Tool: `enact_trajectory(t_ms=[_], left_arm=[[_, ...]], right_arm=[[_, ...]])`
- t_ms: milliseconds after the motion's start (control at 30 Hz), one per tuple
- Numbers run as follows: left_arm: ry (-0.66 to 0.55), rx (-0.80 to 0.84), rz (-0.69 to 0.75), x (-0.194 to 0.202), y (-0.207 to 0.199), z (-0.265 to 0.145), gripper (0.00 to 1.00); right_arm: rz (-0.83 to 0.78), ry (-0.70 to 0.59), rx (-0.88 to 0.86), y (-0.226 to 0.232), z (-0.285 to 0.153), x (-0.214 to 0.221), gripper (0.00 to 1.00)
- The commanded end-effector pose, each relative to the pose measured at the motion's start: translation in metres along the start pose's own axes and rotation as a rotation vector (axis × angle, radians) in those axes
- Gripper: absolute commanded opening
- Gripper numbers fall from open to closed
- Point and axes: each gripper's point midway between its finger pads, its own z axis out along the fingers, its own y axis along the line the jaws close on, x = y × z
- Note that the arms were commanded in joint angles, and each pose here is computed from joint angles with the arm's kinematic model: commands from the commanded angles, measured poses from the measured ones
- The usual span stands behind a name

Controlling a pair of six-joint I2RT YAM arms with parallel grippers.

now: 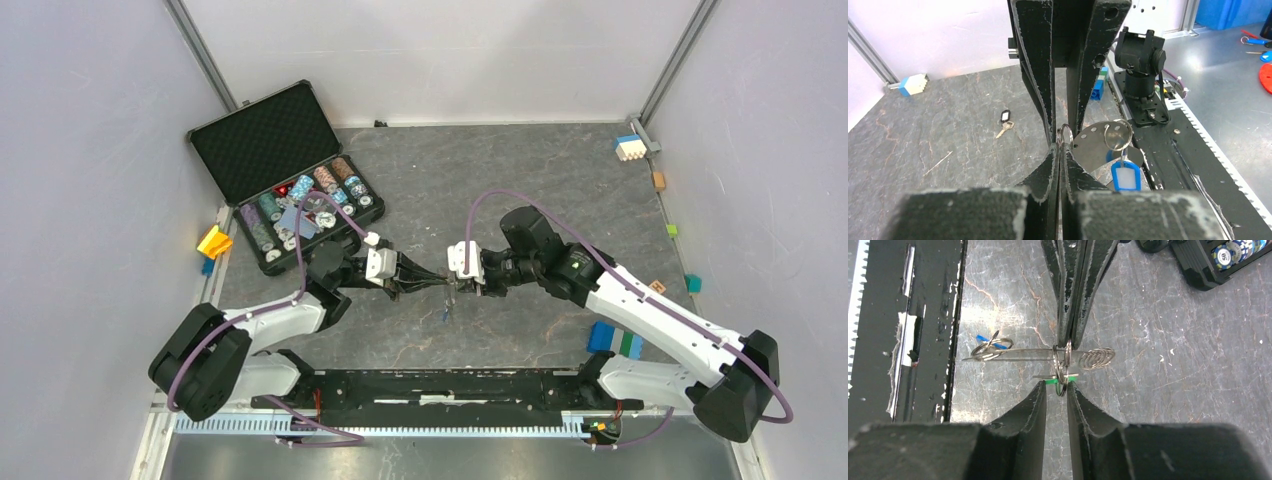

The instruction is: Put the keys on the keyring

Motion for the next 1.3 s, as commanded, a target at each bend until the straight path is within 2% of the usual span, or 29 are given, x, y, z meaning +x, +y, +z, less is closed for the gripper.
enact_trajectory(t_ms=[0,133,300,467,1267], left_arm=[[-0.053,0.036,0.029,-0.015,-0.004,0.002,0.02],[-0.049,0.052,0.045,-0.013,-0.008,0.0,0.02],[-0.05,0.073,0.063,-0.012,-0.01,0.0,0.02],[-0.056,0.112,0.091,-0.015,-0.015,0.001,0.02],[-0.06,0.243,0.138,-0.019,-0.039,-0.001,0.02]], right_arm=[[-0.016,-0.088,0.002,-0.003,-0.005,-0.02,0.26],[-0.017,-0.085,0.002,-0.004,-0.006,-0.021,0.24],[-0.013,-0.096,-0.028,0.001,-0.003,-0.021,0.12],[-0.006,-0.109,-0.07,0.009,0.002,-0.018,0.06],[0.037,-0.137,-0.177,0.021,0.018,-0.016,0.08]])
